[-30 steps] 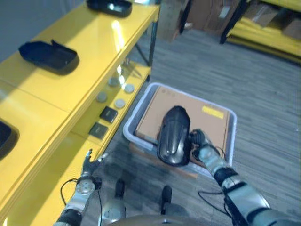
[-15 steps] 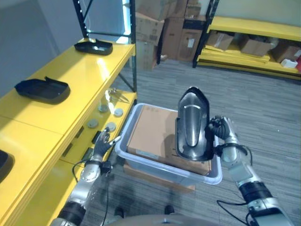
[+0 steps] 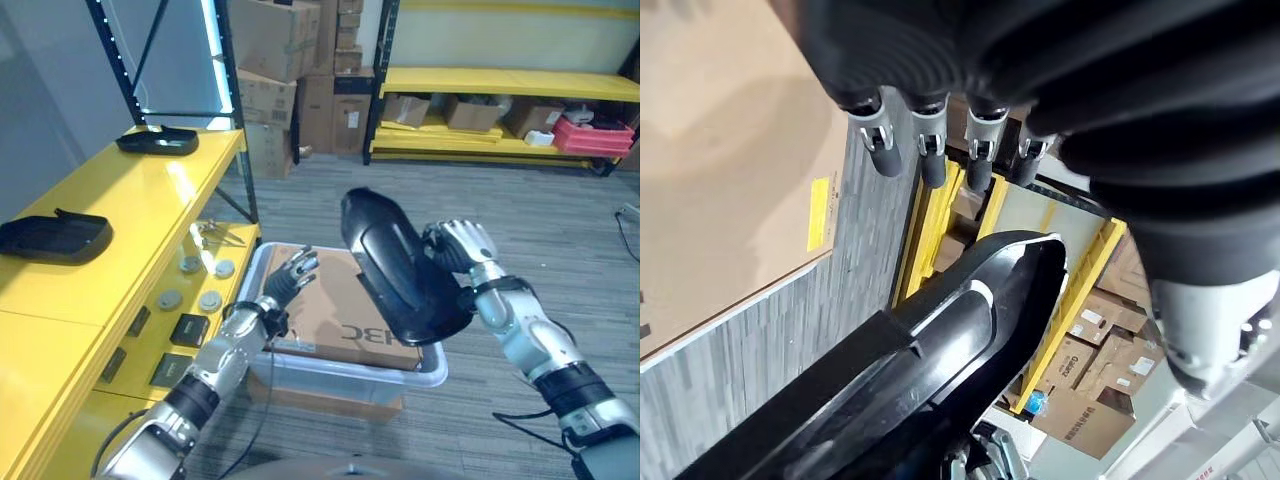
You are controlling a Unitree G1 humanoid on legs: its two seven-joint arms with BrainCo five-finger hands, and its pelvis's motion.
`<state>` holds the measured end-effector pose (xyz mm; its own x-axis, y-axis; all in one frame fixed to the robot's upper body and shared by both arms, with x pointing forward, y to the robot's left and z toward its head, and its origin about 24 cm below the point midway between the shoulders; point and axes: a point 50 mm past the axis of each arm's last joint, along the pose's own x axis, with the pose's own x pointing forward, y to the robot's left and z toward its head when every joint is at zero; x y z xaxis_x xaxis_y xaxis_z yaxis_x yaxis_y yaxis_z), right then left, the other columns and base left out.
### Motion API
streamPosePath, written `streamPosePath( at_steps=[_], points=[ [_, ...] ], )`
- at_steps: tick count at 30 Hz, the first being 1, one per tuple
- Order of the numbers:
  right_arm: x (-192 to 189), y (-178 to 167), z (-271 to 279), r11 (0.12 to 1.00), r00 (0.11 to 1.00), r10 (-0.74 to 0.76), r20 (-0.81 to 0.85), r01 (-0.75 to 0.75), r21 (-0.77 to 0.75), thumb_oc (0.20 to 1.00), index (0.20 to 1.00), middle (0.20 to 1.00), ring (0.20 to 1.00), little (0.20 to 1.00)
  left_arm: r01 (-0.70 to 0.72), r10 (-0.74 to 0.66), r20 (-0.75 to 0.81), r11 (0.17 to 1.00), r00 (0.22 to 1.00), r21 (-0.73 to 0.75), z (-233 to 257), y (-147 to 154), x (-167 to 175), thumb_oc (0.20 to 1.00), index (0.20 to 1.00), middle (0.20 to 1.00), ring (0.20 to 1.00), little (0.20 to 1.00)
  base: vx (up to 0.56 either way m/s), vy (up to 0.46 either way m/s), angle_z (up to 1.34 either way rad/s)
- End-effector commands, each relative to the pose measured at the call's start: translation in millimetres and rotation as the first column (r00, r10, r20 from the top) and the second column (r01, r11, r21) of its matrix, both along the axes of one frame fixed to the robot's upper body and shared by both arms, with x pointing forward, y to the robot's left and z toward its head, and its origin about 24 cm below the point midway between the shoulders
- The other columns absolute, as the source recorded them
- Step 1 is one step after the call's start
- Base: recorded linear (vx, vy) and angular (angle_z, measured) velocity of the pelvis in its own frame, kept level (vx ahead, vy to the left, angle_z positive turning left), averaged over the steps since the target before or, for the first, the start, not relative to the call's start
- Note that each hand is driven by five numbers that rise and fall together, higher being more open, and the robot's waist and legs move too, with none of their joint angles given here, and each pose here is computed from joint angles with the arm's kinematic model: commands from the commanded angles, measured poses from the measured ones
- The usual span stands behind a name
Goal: Move parts from the plastic box to the shelf.
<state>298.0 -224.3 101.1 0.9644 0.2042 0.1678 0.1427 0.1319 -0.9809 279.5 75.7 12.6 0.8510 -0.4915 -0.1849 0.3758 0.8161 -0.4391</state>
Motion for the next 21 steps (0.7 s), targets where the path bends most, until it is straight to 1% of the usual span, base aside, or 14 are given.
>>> streamPosePath(
  at_steps=[1, 4, 6, 12, 13, 14, 15, 16, 19, 21],
  points=[
    [23, 20, 49, 0.997, 0.982, 0.080, 0.171, -0.078, -0.015, 0.200, 0.200, 0.200, 0.200, 0.200, 0.045, -0.047, 0.050, 0.998, 0.998, 0.046, 12, -14, 17, 1.000, 1.000, 1.000, 1.000, 1.000, 0.00, 0.000, 0.00],
    [25, 31, 52, 0.994, 0.977, 0.114, 0.182, -0.111, -0.023, 0.200, 0.200, 0.200, 0.200, 0.200, 0.063, -0.065, 0.041, 0.997, 0.997, 0.047, 12, -26, 17, 1.000, 1.000, 1.000, 1.000, 1.000, -0.01, -0.001, 0.01],
    [28, 39, 55, 0.992, 0.972, 0.128, 0.199, -0.126, -0.024, 0.200, 0.200, 0.200, 0.200, 0.200, 0.051, -0.054, 0.037, 0.995, 0.998, 0.090, 9, -30, 19, 1.000, 1.000, 1.000, 1.000, 1.000, -0.02, 0.003, 0.00],
    [28, 48, 60, 0.990, 0.963, 0.131, 0.235, -0.139, 0.018, 0.200, 0.200, 0.200, 0.200, 0.200, 0.021, -0.024, 0.018, 0.987, 1.000, 0.157, 1, -32, 21, 1.000, 1.000, 1.000, 1.000, 1.000, 0.00, 0.000, 0.00],
    [28, 51, 60, 0.988, 0.962, 0.140, 0.237, -0.150, 0.024, 0.200, 0.200, 0.200, 0.200, 0.200, 0.020, -0.023, 0.017, 0.988, 1.000, 0.150, 2, -35, 21, 1.000, 1.000, 1.000, 1.000, 1.000, -0.03, -0.002, 0.00],
    [28, 57, 61, 0.985, 0.957, 0.159, 0.240, -0.172, 0.031, 0.200, 0.200, 0.200, 0.200, 0.200, 0.026, -0.027, 0.010, 0.995, 1.000, 0.100, 4, -39, 20, 1.000, 1.000, 1.000, 1.000, 1.000, 0.00, 0.000, 0.00],
    [28, 57, 61, 0.985, 0.957, 0.160, 0.240, -0.172, 0.031, 0.200, 0.200, 0.200, 0.200, 0.200, 0.025, -0.026, 0.010, 0.995, 1.000, 0.100, 5, -39, 20, 1.000, 1.000, 1.000, 1.000, 1.000, 0.00, 0.000, 0.00],
    [29, 64, 59, 0.980, 0.956, 0.184, 0.227, -0.197, 0.037, 0.200, 0.200, 0.200, 0.200, 0.200, 0.035, -0.035, 0.007, 0.998, 0.999, 0.052, 8, -43, 20, 1.000, 1.000, 1.000, 1.000, 1.000, 0.00, 0.000, 0.00],
    [28, 78, 55, 0.966, 0.948, 0.246, 0.200, -0.257, 0.027, 0.200, 0.200, 0.200, 0.200, 0.200, 0.047, -0.046, 0.015, 0.999, 0.999, -0.024, 16, -49, 21, 1.000, 1.000, 1.000, 1.000, 1.000, 0.00, 0.000, 0.00],
    [28, 89, 52, 0.954, 0.940, 0.293, 0.176, -0.300, 0.012, 0.200, 0.200, 0.200, 0.200, 0.200, 0.052, -0.051, 0.025, 0.998, 0.998, -0.040, 19, -52, 21, 1.000, 1.000, 1.000, 1.000, 1.000, 0.00, 0.000, 0.00]
  ],
)
